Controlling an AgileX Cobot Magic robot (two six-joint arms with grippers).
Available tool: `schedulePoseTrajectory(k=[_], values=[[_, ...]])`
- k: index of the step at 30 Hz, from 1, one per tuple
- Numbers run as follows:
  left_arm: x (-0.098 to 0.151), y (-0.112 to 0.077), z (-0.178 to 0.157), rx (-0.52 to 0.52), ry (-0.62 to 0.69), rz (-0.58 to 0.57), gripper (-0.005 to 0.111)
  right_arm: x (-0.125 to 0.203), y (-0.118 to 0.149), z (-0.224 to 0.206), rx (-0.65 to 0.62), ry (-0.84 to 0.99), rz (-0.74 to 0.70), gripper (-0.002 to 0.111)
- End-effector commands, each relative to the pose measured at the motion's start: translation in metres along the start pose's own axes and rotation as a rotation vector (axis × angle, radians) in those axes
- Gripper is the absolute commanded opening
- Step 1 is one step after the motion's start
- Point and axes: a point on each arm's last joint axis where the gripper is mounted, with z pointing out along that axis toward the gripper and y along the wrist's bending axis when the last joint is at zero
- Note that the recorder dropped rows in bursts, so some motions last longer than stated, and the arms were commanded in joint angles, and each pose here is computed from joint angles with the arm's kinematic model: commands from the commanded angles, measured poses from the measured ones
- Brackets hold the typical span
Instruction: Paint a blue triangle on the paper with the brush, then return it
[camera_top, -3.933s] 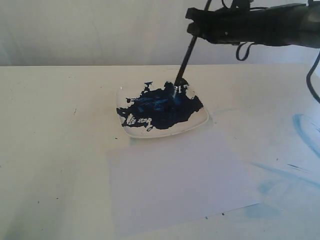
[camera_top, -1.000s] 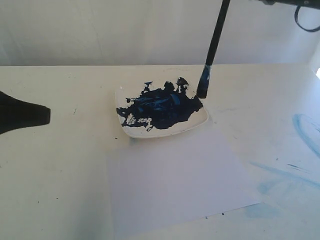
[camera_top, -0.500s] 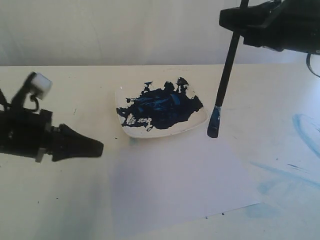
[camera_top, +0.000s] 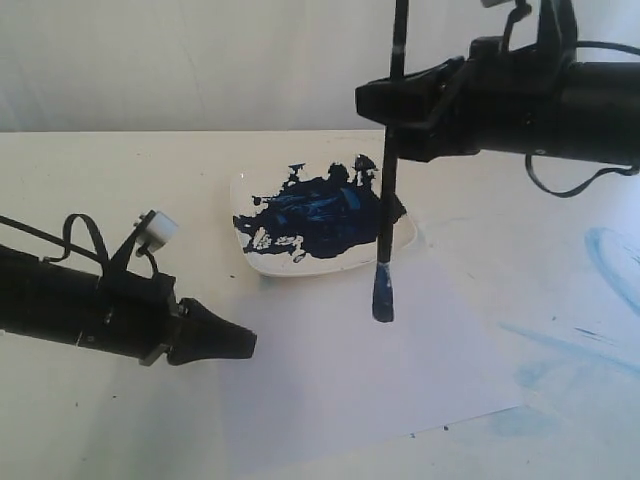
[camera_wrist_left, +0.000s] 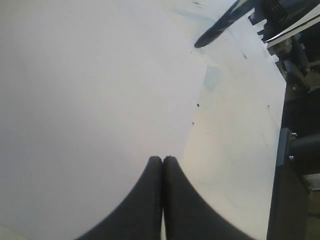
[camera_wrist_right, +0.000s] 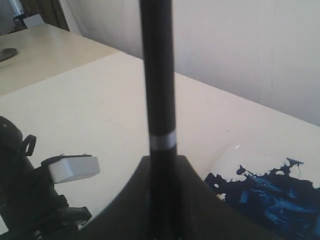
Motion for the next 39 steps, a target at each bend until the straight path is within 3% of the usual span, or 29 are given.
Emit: schedulePoseTrajectory(k=[1,12,28,33,35,39], values=[[0.008,0.011,0.009,-0.002,0.028,-0.016,0.0,-0.004,0.001,0.015,-0.004,0.007,-0.031,0.0],[0.02,0.031,0.017,-0.081,0.07,-0.067,0.0,0.002,-0.01,0.074,-0.085,0.046,-0.025,0.0],[0.021,0.038,0.016,-0.163,0.085,-0.072,0.0,0.009,-0.025,0.1,-0.133,0.048,-0.009,0.0],[-0.006,0.02,0.014,-0.009,0.029,-0.023,0.0,0.005,-0.027,0.099,-0.1,0.045,-0.02,0.0],[-0.012,0.022,0.015,-0.059,0.089,-0.002,0.0,-0.002,-0.03,0.095,-0.03,0.047,-0.037,0.0],[-0.015,0.014,0.033,-0.144,0.248,0.091,0.0,-0.011,-0.027,0.089,-0.02,0.027,-0.056,0.0]])
